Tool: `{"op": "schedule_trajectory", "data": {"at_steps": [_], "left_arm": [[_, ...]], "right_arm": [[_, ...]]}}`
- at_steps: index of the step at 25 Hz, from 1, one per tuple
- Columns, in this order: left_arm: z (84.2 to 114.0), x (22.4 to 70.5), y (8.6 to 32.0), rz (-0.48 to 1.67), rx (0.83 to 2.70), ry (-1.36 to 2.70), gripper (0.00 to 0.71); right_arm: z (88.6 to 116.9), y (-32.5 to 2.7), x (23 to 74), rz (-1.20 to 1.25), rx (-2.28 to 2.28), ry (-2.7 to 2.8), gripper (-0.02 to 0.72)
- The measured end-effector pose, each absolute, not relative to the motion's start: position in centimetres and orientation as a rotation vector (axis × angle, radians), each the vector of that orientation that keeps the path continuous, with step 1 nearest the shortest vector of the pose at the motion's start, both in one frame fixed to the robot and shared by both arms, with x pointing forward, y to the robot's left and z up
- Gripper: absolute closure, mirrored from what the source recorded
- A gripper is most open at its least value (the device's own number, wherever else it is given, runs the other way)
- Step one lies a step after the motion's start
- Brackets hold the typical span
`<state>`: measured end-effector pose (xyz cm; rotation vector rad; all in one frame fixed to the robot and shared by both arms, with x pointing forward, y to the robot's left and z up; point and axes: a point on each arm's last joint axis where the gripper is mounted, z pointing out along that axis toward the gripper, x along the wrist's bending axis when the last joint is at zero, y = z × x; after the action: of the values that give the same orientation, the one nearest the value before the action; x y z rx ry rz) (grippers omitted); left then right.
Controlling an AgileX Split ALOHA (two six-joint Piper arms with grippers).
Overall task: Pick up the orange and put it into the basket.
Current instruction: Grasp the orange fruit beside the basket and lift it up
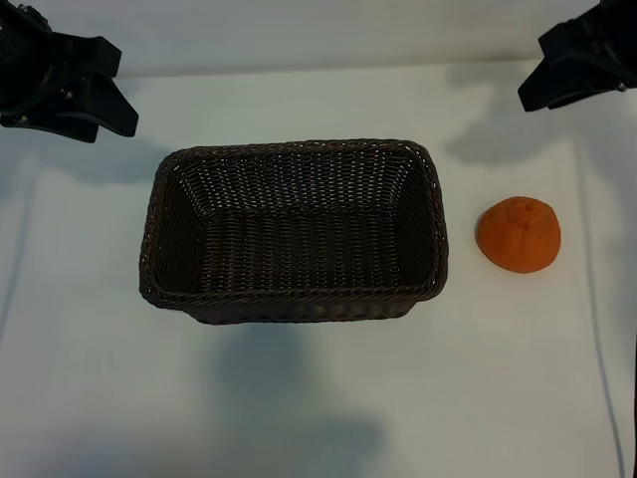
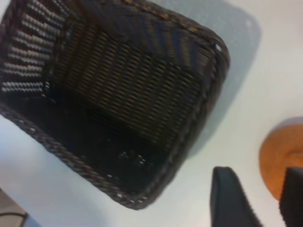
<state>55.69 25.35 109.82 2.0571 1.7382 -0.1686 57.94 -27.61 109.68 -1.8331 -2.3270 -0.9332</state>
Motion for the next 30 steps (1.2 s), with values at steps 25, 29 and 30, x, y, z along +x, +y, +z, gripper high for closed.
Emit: {"op": "schedule_trajectory", "data": {"at_steps": [25,29,30], "left_arm": [[109.7,55.7,25.5,-0.145,2.088,1.728,0.224],[109.7,55.7,25.5,-0.145,2.088,1.728,0.224],[109.7,55.7,25.5,-0.145,2.088,1.728,0.224]], "right_arm": [[97.7,-29.6,61.4,-0.488,-1.948,-2.306,0.141],[96.3,-29.5,60.7,-0.462,-1.944,-2.289,0.140],[96.1,-29.5,60.6,-0.467,-1.943,-2.283,0.140]]}}
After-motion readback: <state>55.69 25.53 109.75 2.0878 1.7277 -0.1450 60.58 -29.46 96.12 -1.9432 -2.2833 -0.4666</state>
